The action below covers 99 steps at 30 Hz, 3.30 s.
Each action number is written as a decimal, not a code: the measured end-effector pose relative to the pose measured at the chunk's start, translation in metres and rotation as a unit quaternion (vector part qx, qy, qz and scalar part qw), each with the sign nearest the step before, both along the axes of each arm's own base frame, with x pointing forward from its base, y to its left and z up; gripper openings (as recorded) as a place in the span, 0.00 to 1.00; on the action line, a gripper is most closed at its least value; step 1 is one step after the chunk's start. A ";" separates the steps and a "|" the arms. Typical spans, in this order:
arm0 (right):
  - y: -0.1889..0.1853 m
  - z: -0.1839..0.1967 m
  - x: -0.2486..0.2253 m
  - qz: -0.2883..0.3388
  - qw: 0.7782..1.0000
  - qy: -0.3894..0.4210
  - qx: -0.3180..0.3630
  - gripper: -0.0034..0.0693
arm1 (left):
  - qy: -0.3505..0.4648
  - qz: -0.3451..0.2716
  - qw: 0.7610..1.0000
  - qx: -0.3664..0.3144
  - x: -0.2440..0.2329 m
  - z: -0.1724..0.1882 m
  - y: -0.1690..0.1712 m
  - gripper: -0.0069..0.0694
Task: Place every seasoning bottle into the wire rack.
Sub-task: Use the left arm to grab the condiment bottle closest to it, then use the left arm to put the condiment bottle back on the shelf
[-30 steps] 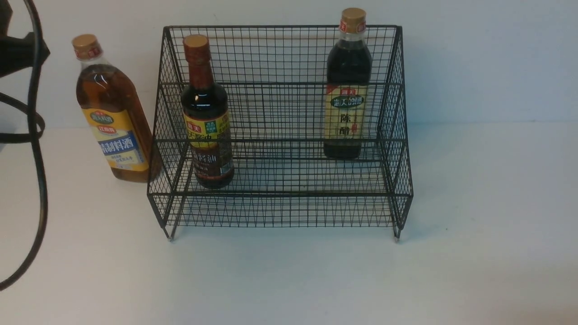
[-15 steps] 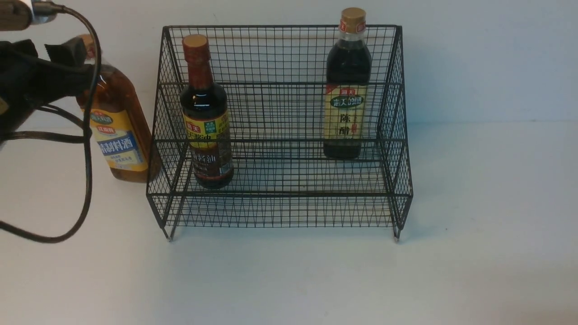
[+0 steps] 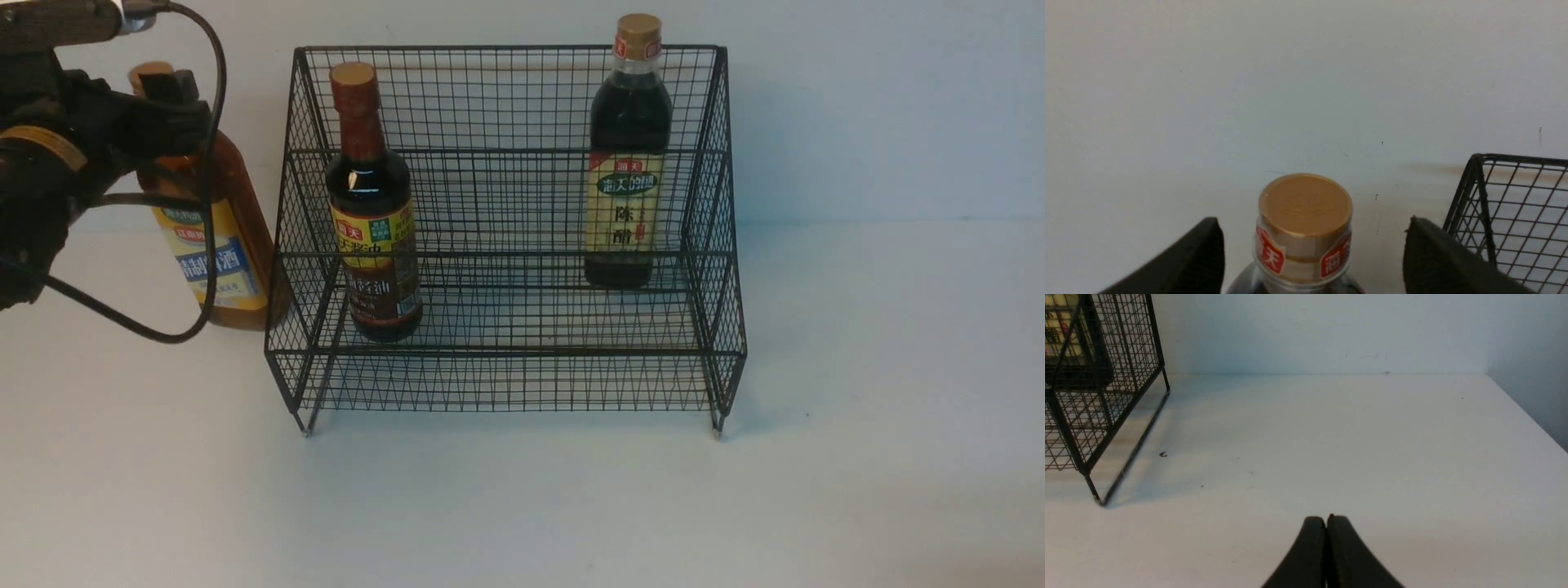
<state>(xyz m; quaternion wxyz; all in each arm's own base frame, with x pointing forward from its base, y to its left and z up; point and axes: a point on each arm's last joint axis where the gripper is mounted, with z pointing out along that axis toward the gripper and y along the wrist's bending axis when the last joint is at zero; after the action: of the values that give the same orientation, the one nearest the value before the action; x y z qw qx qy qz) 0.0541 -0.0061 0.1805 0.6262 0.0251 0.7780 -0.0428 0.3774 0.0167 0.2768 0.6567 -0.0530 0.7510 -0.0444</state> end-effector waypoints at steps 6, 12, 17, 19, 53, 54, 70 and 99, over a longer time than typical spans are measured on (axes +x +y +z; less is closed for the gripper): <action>0.000 0.000 0.000 0.000 1.000 0.000 0.000 0.03 | 0.008 0.000 1.000 0.000 0.021 -0.011 0.001 0.79; 0.000 0.000 0.000 0.000 1.000 0.000 0.000 0.03 | 0.013 0.003 1.000 -0.005 0.027 -0.020 0.002 0.65; 0.000 0.000 0.000 0.000 1.000 0.000 0.000 0.03 | 0.005 0.001 1.000 0.004 0.028 -0.018 0.002 0.51; 0.000 0.000 0.000 0.000 1.000 0.000 0.000 0.03 | 0.004 0.001 1.000 0.006 0.028 -0.018 0.002 0.51; 0.000 0.000 0.000 0.000 1.000 0.000 0.000 0.03 | -0.135 0.026 0.990 0.019 -0.054 0.206 0.000 0.51; 0.000 0.000 0.000 0.000 1.000 0.000 0.000 0.03 | -0.141 0.023 0.990 0.014 -0.054 0.210 -0.001 0.51; 0.000 0.000 0.000 0.000 1.000 0.000 0.000 0.03 | -0.118 -0.062 0.991 -0.013 0.020 0.209 -0.061 0.51; 0.000 0.000 0.000 0.000 1.000 0.000 0.000 0.03 | -0.056 -0.095 0.994 -0.006 0.080 0.159 -0.111 0.50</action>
<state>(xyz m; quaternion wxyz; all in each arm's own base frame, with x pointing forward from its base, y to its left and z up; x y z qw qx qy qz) 0.0541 -0.0061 0.1805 0.6262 0.0251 0.7780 -0.0428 0.4578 -0.0939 0.4355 0.6899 0.0173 0.7147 -0.1139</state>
